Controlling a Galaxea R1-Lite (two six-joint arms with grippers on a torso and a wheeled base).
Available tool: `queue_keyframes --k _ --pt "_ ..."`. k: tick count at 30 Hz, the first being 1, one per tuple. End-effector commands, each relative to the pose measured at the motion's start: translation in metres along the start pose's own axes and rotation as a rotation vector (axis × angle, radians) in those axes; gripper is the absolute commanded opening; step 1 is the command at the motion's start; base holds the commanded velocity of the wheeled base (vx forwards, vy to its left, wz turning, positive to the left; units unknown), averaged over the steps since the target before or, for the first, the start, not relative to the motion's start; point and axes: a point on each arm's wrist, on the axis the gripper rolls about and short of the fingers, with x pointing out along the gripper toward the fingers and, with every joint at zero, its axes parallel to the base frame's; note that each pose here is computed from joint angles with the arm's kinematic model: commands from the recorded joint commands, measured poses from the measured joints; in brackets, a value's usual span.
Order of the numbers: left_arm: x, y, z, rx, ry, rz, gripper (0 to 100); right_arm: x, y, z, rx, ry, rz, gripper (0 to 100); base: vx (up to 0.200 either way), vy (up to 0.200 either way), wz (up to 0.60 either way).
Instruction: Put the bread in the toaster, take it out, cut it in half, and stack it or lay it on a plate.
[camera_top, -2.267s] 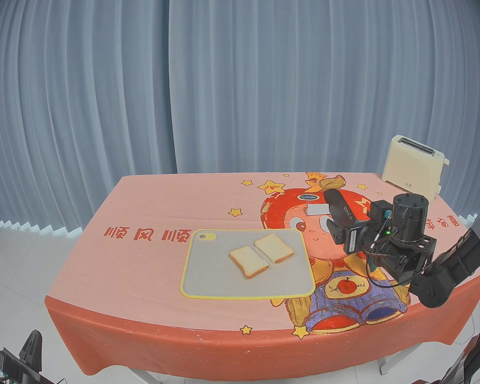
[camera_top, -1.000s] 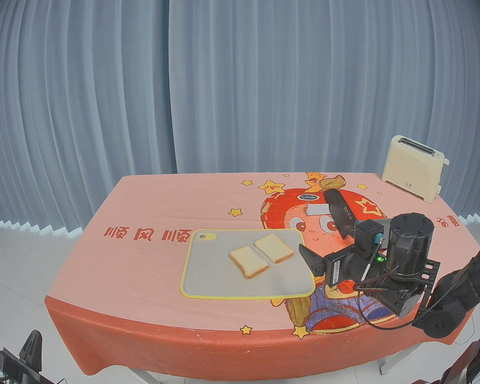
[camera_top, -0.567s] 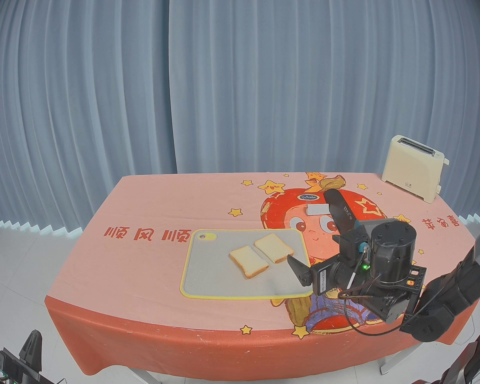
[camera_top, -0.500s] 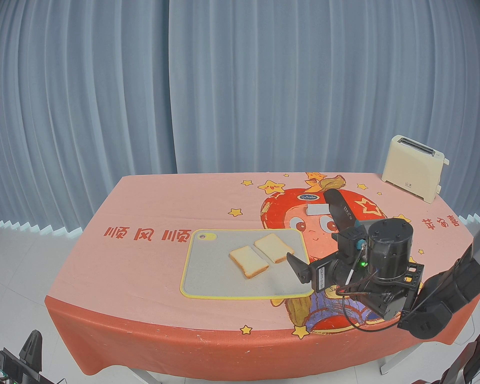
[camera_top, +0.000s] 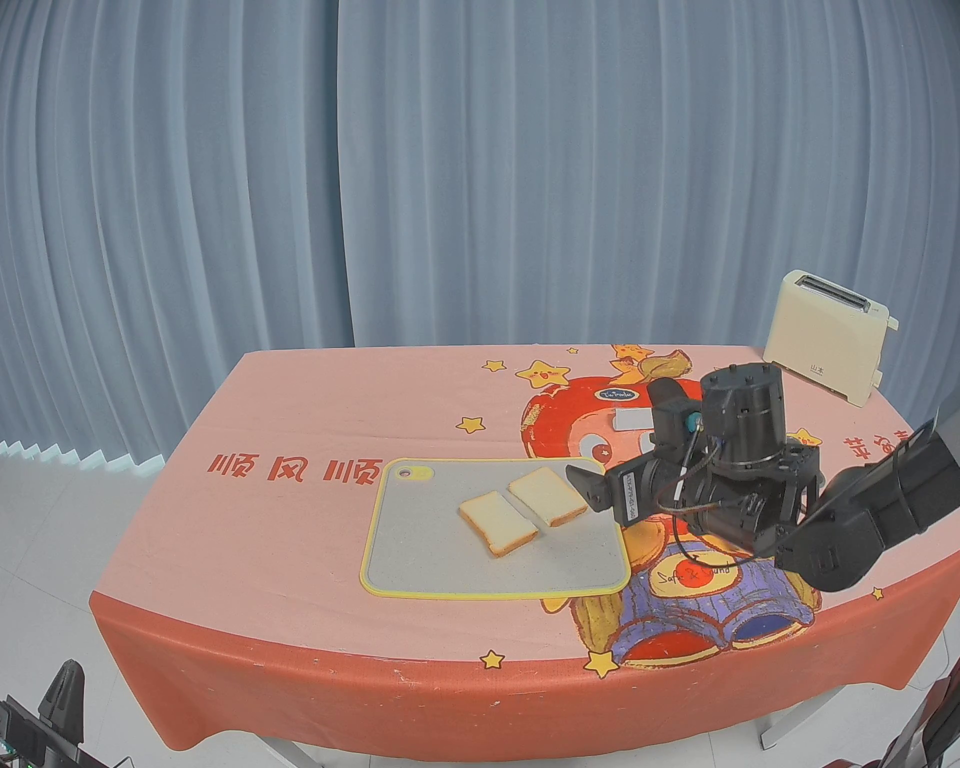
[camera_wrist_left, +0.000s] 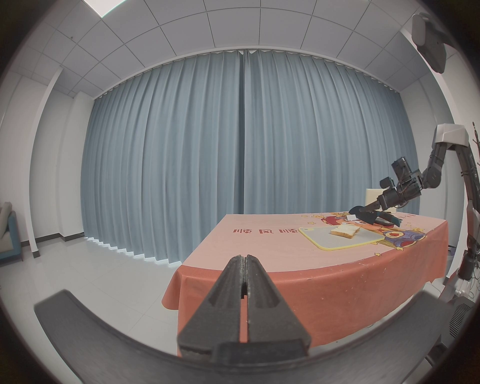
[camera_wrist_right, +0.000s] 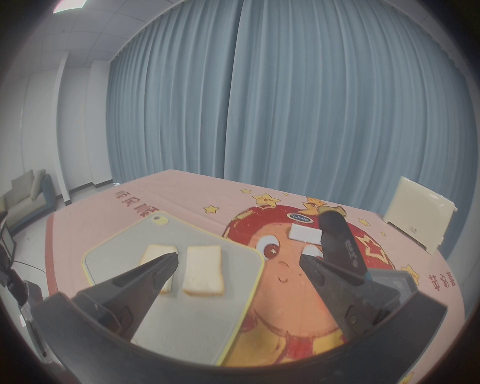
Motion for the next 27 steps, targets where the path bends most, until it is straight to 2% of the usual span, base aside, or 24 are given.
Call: queue_keyframes --k 1,8,14,19,27 --pt "0.000 0.000 -0.004 0.000 -0.003 0.001 0 0.021 -0.008 0.007 0.009 0.013 0.012 100 0.000 0.000 0.00" --pt "0.000 0.000 -0.004 0.000 -0.003 0.001 0 0.044 -0.007 -0.004 -0.031 0.052 0.006 100 0.000 0.000 0.00" --pt "0.000 0.000 -0.004 0.000 -0.003 0.001 0 0.049 -0.008 -0.006 -0.039 0.090 0.002 100 0.000 0.000 0.00" --pt "0.000 0.000 -0.004 0.000 -0.003 0.001 0 0.053 -0.013 -0.005 -0.037 0.118 -0.012 100 0.000 0.000 0.00" --pt "0.000 0.000 -0.004 0.000 -0.003 0.001 0 0.064 -0.018 -0.017 -0.039 0.154 -0.034 100 0.000 0.000 0.00"
